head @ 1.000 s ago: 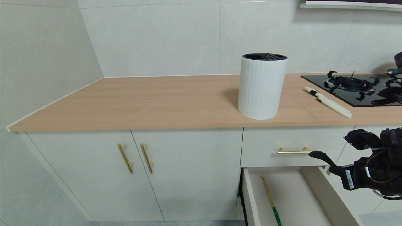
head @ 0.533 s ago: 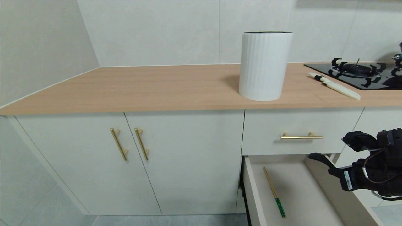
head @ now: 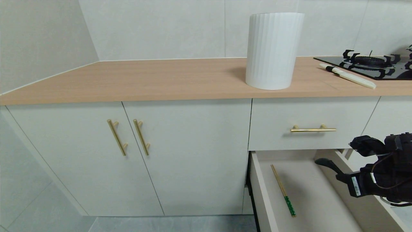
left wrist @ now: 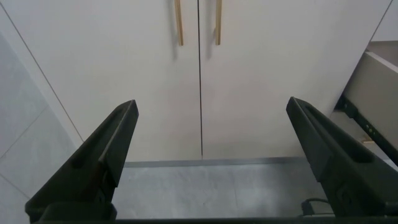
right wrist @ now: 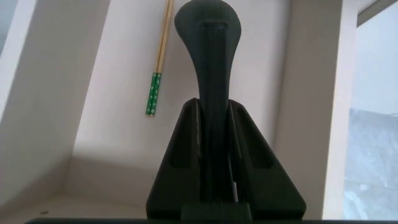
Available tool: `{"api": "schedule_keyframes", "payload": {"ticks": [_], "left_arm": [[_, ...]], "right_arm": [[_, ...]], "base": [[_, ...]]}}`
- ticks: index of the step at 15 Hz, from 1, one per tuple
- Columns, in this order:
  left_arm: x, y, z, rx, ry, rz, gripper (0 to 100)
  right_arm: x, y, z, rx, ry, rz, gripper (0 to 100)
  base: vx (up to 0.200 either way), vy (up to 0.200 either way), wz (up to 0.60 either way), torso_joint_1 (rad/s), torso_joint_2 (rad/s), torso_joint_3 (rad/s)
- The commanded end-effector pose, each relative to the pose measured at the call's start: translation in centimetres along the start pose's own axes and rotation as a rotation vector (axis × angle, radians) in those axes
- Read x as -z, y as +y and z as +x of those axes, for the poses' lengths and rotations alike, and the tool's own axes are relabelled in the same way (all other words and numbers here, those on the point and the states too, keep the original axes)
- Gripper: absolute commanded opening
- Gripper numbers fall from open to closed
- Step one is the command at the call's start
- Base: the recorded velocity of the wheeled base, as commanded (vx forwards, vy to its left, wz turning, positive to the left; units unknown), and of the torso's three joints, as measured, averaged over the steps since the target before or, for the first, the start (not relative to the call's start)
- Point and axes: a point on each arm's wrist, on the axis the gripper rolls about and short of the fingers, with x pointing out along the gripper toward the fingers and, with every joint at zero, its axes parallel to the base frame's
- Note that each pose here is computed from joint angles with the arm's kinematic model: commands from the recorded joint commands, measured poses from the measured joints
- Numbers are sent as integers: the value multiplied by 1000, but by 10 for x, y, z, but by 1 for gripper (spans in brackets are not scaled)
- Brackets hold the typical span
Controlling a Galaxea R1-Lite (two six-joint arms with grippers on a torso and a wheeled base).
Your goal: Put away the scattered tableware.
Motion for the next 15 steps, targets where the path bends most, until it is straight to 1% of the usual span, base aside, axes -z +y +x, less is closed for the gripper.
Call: {"api": "schedule_keyframes", "payload": {"ticks": [1, 3, 4, 5, 6, 7, 8, 12, 15], "left_arm": [[0, 0, 0, 0, 2, 0, 100], [0, 0, 0, 1, 2, 0, 100], [0, 0, 0, 0, 0, 0, 100], [0, 0, 0, 0, 0, 0, 100], [0, 0, 0, 0, 0, 0, 100], [0, 0, 0, 0, 0, 0, 100], [0, 0, 0, 0, 0, 0, 100], [0, 0, 0, 0, 0, 0, 100], [0, 0, 0, 0, 2, 0, 100]], "right_arm": [[2, 1, 8, -8, 26, -2, 0], [12, 4, 34, -22, 97, -4, 0], [14, 5, 47, -25, 112, 3, 0], [20, 7, 65, -26, 139, 36, 0], [26, 8, 81, -11, 146, 86, 0], [28, 8, 87, -9, 148, 98, 0], [38, 9, 107, -3, 141, 109, 0], [68, 10, 151, 59, 155, 104, 0], [81, 11, 169, 77, 149, 96, 0]], "base": [[0, 0, 0, 0, 0, 0], [0, 0, 0, 0, 0, 0], [0, 0, 0, 0, 0, 0], [0, 0, 0, 0, 0, 0], [0, 0, 0, 0, 0, 0], [0, 0, 0, 0, 0, 0], [0, 0, 0, 0, 0, 0], [0, 0, 0, 0, 0, 0], [0, 0, 0, 0, 0, 0]]}}
